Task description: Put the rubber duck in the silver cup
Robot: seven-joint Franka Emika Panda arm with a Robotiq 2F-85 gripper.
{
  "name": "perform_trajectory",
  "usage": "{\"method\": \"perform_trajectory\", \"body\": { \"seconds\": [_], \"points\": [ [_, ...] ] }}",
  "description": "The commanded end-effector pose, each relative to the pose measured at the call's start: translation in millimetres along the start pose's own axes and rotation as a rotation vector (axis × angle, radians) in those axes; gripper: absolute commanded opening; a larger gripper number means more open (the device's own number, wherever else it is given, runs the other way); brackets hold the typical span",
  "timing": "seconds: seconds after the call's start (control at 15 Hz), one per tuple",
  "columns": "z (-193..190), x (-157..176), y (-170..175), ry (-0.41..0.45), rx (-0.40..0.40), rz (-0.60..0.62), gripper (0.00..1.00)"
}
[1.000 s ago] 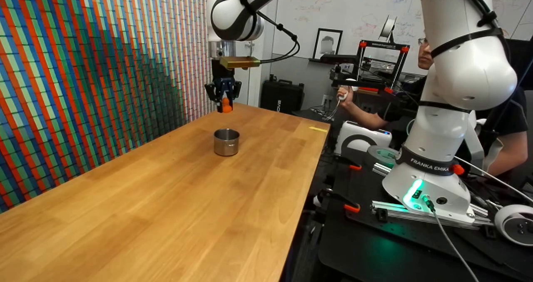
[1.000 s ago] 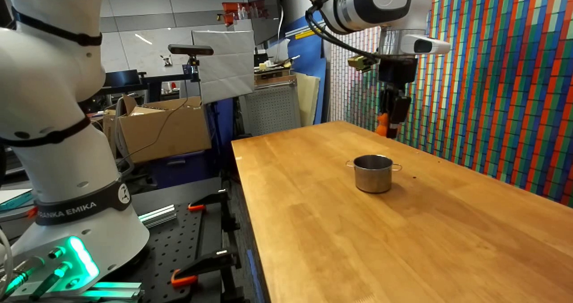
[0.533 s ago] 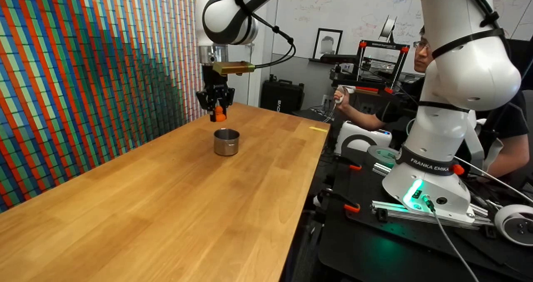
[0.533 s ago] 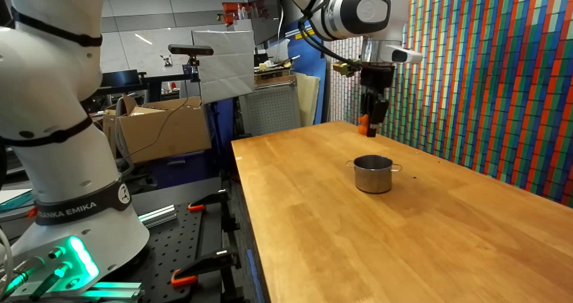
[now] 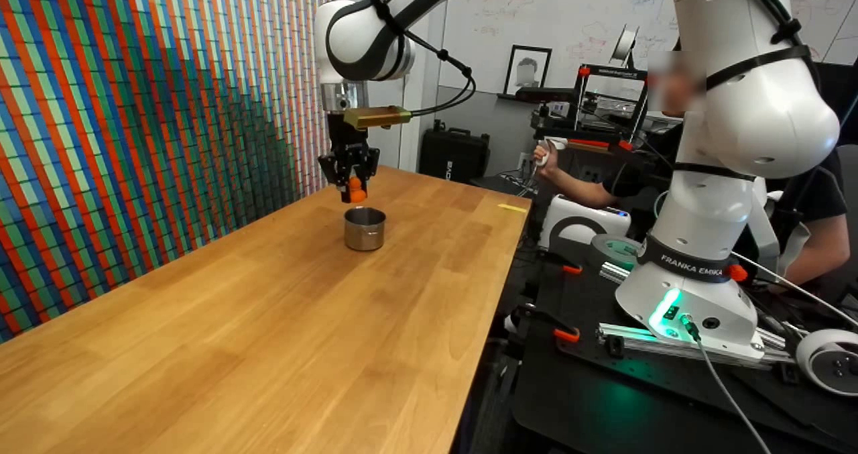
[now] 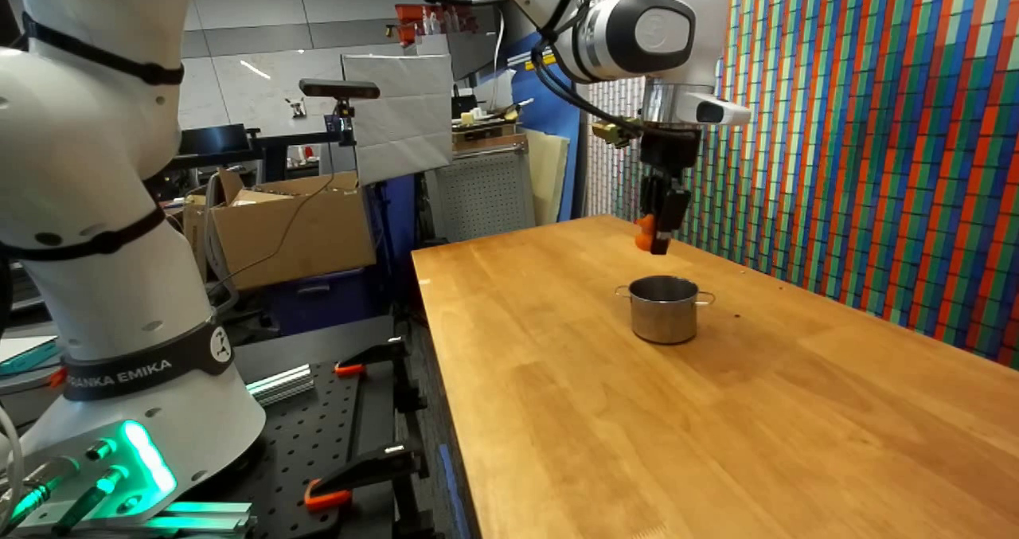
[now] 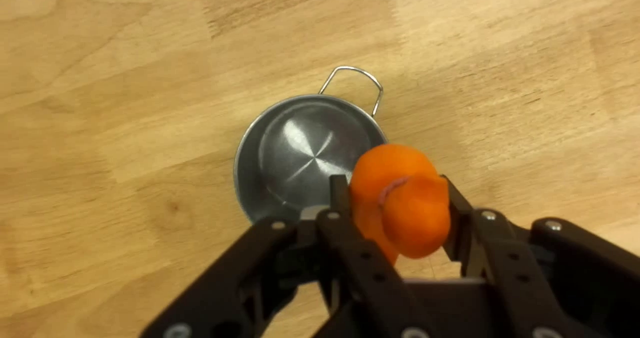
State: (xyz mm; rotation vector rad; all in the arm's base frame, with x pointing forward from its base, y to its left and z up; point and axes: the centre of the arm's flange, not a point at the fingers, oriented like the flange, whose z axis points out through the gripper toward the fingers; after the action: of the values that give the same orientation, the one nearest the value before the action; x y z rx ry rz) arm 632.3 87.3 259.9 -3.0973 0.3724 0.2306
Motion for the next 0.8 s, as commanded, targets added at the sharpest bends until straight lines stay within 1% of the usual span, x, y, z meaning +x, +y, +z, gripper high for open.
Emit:
{"method": "perform_trajectory", "body": {
  "seconds": [0.0, 0.07, 0.13, 0.2, 0.33, 0.6, 0.73],
  "points": [
    [2, 6, 7, 0.008, -0.007, 0.019, 0.68],
    [2, 8, 9, 0.010, -0.010, 0.020, 0.70],
    [2, 12, 11, 0.007, -0.013, 0.023, 0.76],
    [0, 13, 13, 0.006, -0.014, 0.027, 0.85],
    [-7, 24, 21, 0.020, -0.019, 0.033, 0.99],
    [-46, 35, 33, 0.054, -0.032, 0.037, 1.00],
    [-71, 38, 38, 0.063, -0.059, 0.022, 1.00]
  ]
}}
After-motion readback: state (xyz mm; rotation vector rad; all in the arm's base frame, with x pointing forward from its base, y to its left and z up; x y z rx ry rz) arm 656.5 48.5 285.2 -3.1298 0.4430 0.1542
